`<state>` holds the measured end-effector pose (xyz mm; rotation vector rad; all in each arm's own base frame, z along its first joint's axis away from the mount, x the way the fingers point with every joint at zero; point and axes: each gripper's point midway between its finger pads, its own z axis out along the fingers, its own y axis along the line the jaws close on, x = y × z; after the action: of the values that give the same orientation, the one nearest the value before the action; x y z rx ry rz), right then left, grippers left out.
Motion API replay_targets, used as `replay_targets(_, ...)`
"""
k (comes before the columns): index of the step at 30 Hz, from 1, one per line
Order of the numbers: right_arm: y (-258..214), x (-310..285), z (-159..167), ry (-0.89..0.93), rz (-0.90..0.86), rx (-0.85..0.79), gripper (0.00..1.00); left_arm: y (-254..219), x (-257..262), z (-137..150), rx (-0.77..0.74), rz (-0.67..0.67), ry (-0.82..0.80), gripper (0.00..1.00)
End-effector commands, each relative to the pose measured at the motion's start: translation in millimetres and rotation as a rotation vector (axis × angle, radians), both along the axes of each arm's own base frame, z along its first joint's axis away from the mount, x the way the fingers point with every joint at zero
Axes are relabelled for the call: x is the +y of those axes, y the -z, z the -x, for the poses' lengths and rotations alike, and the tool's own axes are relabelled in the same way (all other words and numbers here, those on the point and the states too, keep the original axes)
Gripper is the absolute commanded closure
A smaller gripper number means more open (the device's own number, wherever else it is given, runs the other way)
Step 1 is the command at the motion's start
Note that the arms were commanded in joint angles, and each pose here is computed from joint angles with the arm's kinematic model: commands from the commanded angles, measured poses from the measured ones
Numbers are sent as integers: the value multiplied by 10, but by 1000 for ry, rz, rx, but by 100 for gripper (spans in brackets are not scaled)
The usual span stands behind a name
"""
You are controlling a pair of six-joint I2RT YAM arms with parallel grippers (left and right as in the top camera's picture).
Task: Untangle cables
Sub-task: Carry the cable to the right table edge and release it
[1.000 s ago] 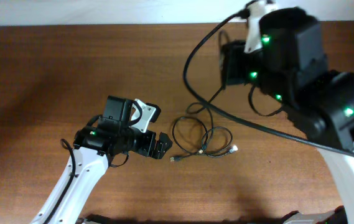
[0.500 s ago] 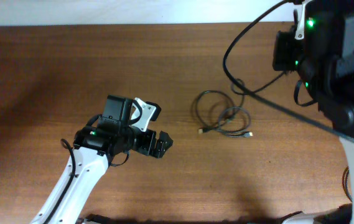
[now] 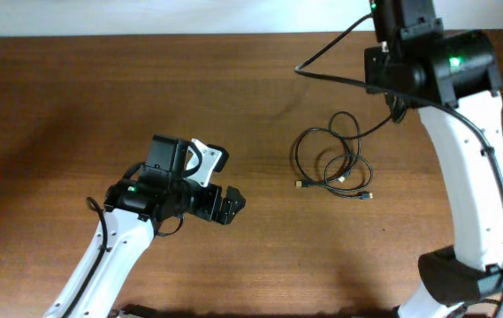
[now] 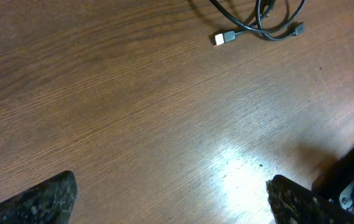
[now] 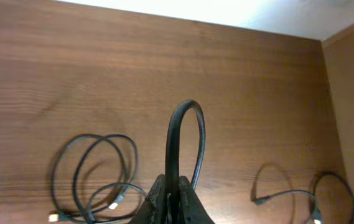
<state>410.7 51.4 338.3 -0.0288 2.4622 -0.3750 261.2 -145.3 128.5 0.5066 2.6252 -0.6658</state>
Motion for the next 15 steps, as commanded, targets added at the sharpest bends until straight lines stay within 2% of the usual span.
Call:
replay_targets(1, -48, -414, -13, 147, 81, -21, 96, -107, -37, -19, -21, 24, 4, 1)
replay_targets(10, -10, -1477, 214, 503, 55, -12, 96, -102, -27, -25, -23, 18, 1, 1)
replay_targets(15, -12, -1906, 290, 610, 24, -29, 96, -104, -26, -25, -23, 18, 1, 1)
